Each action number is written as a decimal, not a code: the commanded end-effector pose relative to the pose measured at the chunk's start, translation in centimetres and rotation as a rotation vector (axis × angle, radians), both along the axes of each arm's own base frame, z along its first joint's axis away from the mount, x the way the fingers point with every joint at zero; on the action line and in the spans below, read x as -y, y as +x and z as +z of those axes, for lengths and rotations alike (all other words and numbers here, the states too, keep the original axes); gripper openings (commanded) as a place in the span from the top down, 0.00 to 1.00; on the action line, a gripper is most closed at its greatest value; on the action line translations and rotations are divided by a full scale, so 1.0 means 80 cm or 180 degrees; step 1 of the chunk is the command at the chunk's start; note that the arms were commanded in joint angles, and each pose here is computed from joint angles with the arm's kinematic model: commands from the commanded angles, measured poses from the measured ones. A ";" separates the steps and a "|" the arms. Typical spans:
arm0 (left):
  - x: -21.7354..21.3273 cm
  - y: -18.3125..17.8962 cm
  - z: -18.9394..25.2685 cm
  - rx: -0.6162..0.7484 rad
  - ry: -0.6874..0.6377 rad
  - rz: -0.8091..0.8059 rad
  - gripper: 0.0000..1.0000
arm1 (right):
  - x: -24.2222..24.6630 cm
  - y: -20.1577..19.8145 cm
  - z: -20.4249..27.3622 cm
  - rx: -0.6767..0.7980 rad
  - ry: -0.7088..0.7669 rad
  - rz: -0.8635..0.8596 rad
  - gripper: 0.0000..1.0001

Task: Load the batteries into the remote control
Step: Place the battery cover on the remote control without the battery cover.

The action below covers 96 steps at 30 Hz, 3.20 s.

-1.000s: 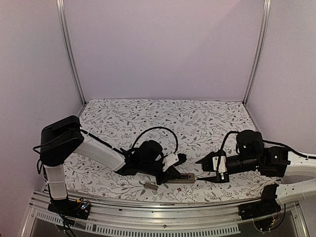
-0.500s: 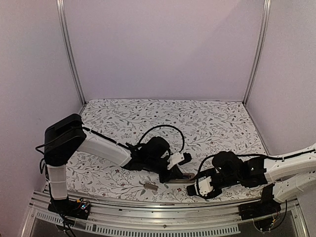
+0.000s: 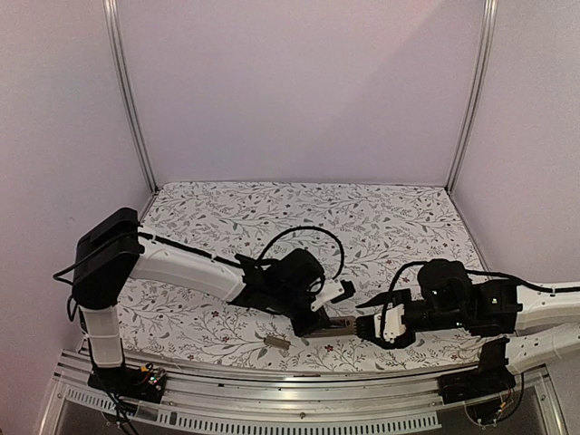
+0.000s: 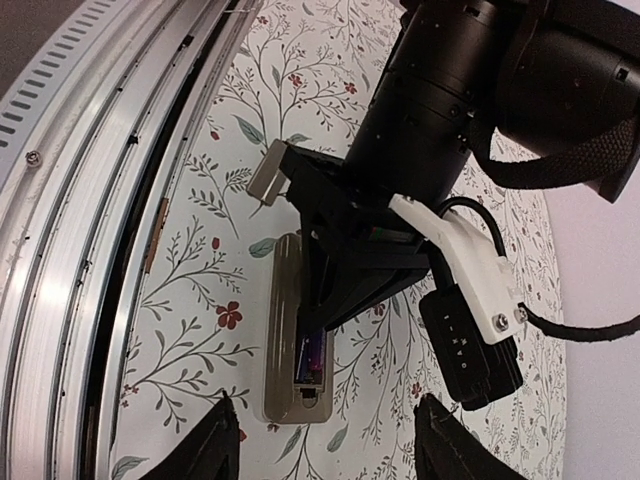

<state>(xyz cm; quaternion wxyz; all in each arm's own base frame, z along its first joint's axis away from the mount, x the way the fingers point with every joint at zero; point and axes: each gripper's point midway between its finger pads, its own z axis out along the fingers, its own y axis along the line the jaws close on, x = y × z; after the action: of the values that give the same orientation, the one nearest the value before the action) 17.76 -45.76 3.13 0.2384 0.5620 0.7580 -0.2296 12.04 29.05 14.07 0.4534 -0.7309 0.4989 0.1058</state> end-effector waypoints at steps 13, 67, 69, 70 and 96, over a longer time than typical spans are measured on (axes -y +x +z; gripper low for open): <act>-0.037 -0.012 -0.033 0.0029 0.0664 0.0128 1.00 | 0.002 -0.004 0.008 -0.0174 0.0172 -0.0129 0.42; -0.029 -0.034 -0.084 -0.0280 0.0591 -0.0342 1.00 | -0.013 0.043 -0.122 0.0158 -0.0412 -0.0383 0.39; -0.030 -0.032 -0.084 -0.0298 0.0584 -0.0335 1.00 | -0.013 0.048 -0.123 0.0123 -0.0385 -0.0394 0.40; -0.030 -0.031 -0.083 -0.0297 0.0578 -0.0326 1.00 | -0.014 0.051 -0.124 0.0112 -0.0381 -0.0400 0.42; -0.024 -0.028 -0.080 -0.0395 0.0455 -0.0380 1.00 | -0.023 0.062 -0.153 -0.0078 -0.0600 -0.0454 0.59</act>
<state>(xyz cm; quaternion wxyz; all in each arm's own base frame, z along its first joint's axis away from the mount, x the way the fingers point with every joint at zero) 17.77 -47.09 2.69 0.2245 0.5907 0.7329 -0.2522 17.03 31.25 2.55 0.3992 -0.7256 0.5591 0.0388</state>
